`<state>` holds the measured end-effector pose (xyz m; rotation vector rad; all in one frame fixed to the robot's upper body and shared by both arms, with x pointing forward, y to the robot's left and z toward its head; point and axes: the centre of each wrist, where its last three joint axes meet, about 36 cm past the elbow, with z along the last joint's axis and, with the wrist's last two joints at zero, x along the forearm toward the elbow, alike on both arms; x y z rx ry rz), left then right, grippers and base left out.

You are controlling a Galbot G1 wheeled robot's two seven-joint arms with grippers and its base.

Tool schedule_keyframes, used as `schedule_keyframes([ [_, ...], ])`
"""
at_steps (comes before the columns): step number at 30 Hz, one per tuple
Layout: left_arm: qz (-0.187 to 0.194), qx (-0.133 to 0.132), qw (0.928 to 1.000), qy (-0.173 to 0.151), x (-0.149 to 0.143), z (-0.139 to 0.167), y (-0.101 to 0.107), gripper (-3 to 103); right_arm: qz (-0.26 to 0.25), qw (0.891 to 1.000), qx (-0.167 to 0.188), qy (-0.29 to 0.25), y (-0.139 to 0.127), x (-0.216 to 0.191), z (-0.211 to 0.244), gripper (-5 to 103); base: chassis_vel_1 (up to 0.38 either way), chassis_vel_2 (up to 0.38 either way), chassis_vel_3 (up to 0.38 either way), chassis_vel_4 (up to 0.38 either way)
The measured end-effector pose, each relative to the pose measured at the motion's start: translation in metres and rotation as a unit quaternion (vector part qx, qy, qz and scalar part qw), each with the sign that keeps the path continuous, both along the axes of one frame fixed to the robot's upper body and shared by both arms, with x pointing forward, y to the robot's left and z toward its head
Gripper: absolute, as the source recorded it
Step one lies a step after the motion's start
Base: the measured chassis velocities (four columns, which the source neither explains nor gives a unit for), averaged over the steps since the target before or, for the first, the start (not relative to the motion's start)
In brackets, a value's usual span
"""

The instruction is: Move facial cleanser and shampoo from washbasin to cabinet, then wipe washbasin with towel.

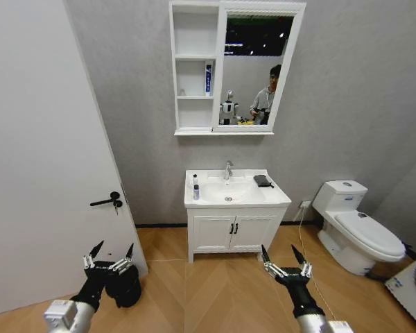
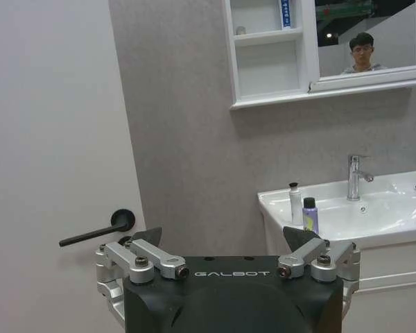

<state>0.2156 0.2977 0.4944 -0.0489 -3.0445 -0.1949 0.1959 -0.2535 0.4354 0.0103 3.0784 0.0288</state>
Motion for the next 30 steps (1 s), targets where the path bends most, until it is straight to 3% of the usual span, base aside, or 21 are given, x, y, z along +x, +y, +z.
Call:
schedule_keyframes([
  [30,0.015,-0.008,0.9999,-0.003,-0.0033,0.0050,-0.0036,98,-0.010,1.000,-0.003,0.014,0.0024,-0.0038,0.0068,100,0.000,0.000,0.000,0.000],
])
